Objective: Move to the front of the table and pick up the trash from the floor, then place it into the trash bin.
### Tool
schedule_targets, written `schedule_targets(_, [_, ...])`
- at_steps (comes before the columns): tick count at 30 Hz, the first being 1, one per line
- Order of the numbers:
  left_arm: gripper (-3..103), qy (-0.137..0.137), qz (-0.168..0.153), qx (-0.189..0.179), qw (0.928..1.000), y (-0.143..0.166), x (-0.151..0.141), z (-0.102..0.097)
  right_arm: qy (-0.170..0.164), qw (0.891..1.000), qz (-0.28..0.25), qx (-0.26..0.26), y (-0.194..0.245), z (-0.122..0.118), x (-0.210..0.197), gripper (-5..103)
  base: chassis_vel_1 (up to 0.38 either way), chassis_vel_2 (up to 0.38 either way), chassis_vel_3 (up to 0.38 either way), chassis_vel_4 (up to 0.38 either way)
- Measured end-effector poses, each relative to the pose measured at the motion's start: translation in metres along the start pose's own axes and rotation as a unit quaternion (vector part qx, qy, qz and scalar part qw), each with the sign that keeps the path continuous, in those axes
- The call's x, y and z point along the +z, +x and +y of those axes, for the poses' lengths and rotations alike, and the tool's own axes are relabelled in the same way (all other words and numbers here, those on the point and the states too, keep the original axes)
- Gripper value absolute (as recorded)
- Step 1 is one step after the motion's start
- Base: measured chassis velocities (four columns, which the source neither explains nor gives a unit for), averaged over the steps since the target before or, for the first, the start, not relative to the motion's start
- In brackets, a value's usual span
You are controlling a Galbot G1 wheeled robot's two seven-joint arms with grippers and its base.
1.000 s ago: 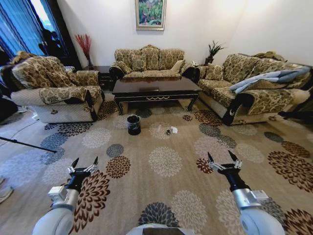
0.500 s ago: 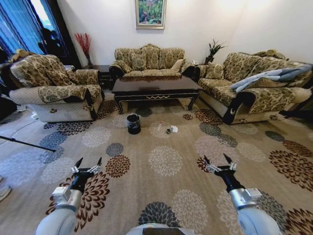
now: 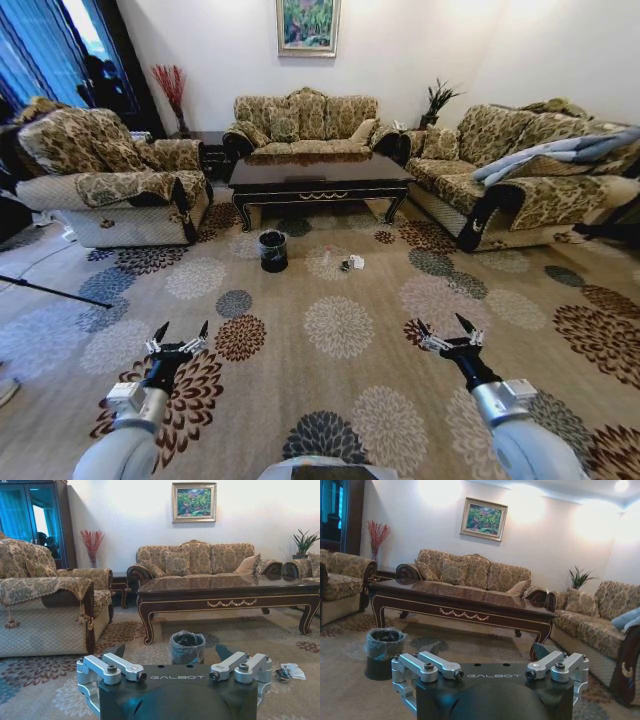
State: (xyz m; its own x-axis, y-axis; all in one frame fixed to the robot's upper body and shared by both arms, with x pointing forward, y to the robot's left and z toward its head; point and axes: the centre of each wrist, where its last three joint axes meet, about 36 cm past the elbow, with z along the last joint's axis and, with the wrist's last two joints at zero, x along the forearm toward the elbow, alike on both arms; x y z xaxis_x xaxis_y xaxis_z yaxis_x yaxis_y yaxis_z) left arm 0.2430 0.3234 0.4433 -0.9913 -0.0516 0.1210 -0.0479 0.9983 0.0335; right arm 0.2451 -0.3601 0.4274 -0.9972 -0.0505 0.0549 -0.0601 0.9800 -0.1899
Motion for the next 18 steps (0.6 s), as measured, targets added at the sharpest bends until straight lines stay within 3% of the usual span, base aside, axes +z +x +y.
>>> schedule_targets(18, [100, 0.003, 0.010, -0.010, 0.9999, 0.005, 0.003, 0.003, 0.003, 1.000, -0.001, 0.007, 0.012, 0.008, 0.003, 100, 0.000, 0.000, 0.000, 0.000])
